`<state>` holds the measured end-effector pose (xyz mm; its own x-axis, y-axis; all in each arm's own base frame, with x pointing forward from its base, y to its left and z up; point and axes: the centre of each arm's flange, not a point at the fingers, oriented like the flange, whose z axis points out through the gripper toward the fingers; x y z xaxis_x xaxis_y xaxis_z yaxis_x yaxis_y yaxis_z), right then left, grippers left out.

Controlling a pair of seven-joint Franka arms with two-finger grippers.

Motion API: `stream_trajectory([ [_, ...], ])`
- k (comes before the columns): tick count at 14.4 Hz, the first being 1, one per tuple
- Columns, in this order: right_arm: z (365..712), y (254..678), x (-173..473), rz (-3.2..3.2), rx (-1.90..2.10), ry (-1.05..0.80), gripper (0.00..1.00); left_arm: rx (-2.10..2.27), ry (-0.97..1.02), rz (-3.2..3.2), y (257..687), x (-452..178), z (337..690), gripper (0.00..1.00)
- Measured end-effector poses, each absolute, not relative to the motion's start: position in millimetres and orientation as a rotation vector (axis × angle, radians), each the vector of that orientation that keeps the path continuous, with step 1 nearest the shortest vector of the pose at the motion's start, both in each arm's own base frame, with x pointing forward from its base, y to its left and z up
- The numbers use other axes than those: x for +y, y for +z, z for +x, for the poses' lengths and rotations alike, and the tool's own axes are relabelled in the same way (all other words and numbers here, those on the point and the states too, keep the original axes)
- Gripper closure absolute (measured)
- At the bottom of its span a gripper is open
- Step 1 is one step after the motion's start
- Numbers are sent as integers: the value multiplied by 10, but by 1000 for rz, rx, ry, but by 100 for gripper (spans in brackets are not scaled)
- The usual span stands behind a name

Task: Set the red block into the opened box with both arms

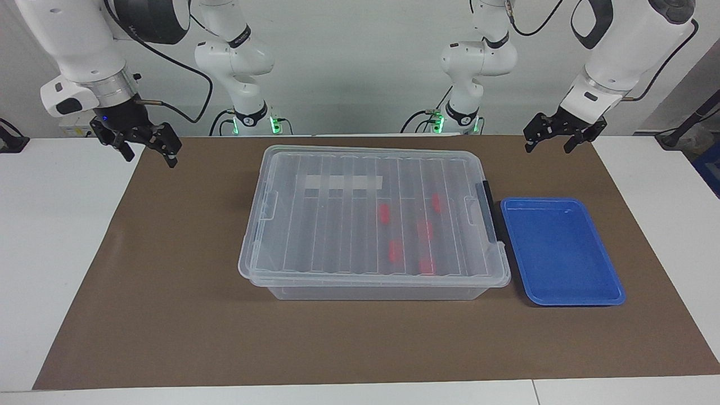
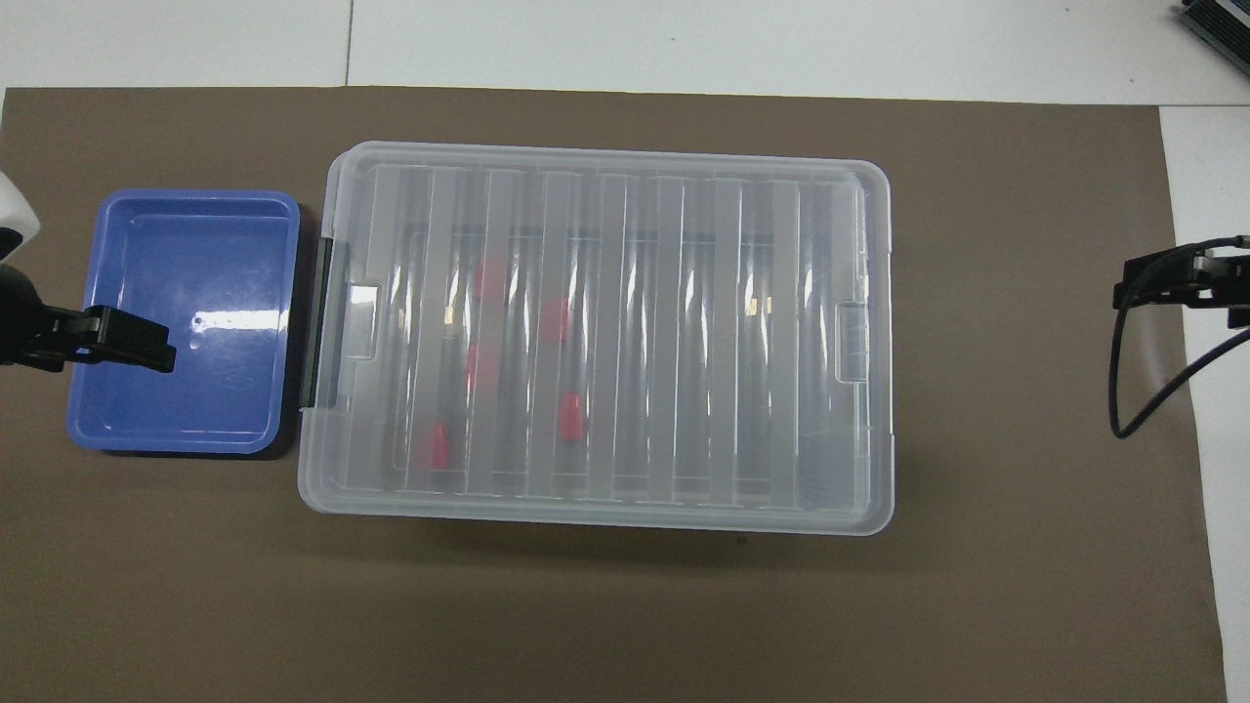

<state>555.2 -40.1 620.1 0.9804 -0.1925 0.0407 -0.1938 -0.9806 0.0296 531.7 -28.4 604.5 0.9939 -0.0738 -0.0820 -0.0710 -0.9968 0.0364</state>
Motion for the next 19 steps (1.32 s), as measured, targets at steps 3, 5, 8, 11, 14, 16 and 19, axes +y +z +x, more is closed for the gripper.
stream_trajectory([
  [3,5549,6202,-396,3094,-301,57,0,-126,-129,3108,6046,-337,5315,0],
  [5,5532,6195,-385,3094,-298,36,0,-141,-129,3110,6045,-398,5311,0],
  [8,5487,6234,-345,3101,-293,23,0,-145,-121,3110,6066,-411,5309,0],
  [11,5455,6269,-264,3103,-272,17,0,-148,-96,3112,6149,-424,5272,0],
  [14,5436,6250,-173,3104,-247,-15,1,-151,-86,3112,6183,-431,5249,0],
  [16,5429,6240,-104,3104,-227,-29,1,-144,-87,3108,6182,-392,5250,0],
  [19,5431,6234,-90,3104,-223,-32,1,-142,-87,3105,6186,-377,5248,0],
])
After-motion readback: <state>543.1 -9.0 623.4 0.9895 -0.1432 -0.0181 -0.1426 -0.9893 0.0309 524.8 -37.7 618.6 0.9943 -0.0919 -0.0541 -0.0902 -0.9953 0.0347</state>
